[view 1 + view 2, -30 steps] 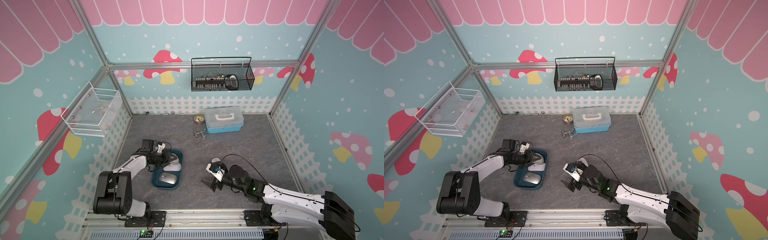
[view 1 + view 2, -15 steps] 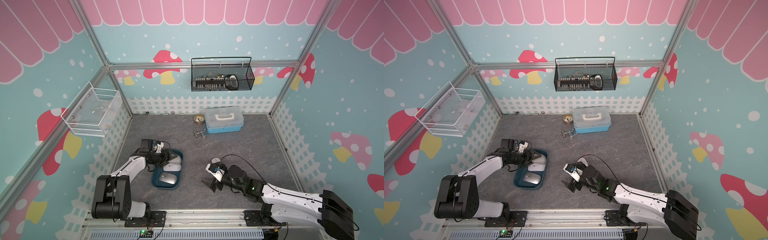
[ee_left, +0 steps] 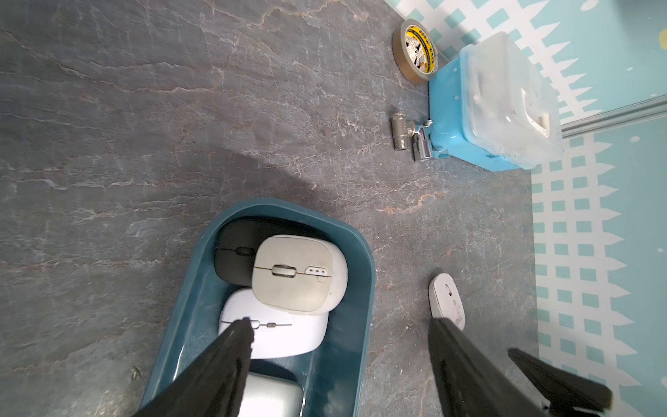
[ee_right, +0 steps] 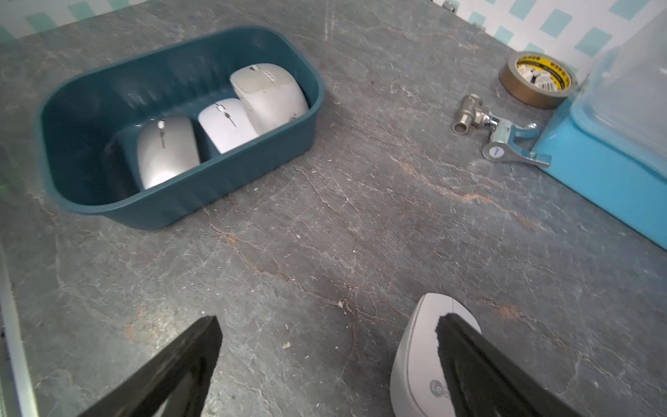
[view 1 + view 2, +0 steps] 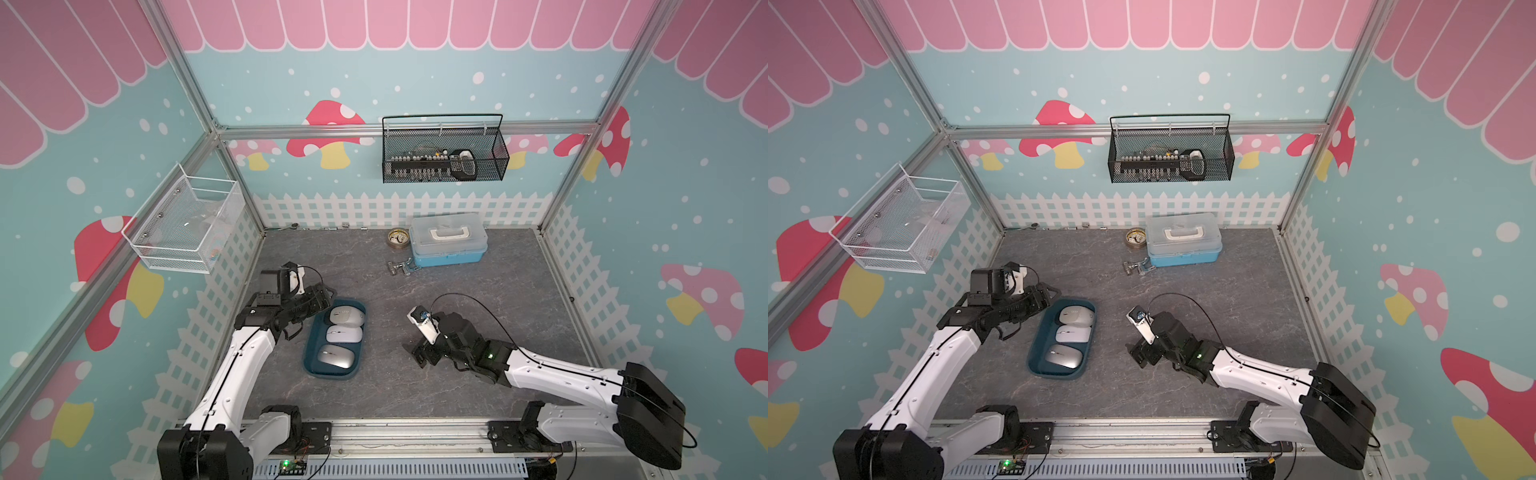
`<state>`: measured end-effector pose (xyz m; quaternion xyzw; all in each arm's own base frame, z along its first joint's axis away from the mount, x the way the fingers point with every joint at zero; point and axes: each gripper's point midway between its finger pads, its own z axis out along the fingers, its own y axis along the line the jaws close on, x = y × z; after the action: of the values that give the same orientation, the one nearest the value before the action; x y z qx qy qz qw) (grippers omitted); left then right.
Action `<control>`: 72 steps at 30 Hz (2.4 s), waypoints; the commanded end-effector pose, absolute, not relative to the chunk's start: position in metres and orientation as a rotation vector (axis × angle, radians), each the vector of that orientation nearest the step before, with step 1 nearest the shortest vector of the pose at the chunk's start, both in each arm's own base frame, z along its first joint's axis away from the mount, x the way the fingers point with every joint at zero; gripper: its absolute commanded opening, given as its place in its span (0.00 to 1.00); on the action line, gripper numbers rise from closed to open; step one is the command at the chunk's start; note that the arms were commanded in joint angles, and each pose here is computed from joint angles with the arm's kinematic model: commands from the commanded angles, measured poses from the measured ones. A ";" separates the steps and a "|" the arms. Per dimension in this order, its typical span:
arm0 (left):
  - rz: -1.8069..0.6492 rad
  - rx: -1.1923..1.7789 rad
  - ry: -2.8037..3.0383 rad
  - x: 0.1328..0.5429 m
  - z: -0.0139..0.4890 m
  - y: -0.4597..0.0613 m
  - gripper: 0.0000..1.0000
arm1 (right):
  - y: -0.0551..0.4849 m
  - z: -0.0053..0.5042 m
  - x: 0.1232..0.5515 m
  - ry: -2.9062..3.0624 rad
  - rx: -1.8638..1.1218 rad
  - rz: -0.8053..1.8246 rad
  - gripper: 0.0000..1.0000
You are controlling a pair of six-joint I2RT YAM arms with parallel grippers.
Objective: Put the mouse in the storage box
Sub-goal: Place the mouse in the storage box, then pick up the mouse from the center of the board.
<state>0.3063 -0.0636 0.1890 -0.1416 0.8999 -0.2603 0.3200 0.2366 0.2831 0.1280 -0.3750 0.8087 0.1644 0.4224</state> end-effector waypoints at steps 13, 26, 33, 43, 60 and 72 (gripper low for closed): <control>-0.738 -0.241 2.276 0.270 0.210 -0.076 0.81 | 0.228 0.051 0.290 2.490 -0.715 0.231 0.98; -0.749 -0.226 2.303 0.270 0.204 -0.082 0.81 | 0.214 0.016 0.269 2.613 -0.653 0.240 0.82; -0.739 -0.238 2.290 0.269 0.206 -0.080 0.81 | 0.207 0.009 0.263 2.638 -0.634 0.215 0.78; -0.754 -0.221 2.325 0.270 0.198 -0.086 0.81 | 0.210 0.017 0.268 2.600 -0.610 0.242 0.58; -1.484 0.177 2.217 0.211 0.257 -0.188 0.77 | 0.252 0.203 0.243 1.788 -0.829 0.641 0.41; -1.554 0.452 2.273 0.163 0.264 -0.257 0.79 | 0.294 0.223 0.166 1.447 -1.152 0.759 0.40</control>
<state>0.1583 -0.2486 0.2570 0.1591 0.8017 -0.5538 0.1586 0.1766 0.2837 0.2197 -0.4518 0.6444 0.3156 0.5301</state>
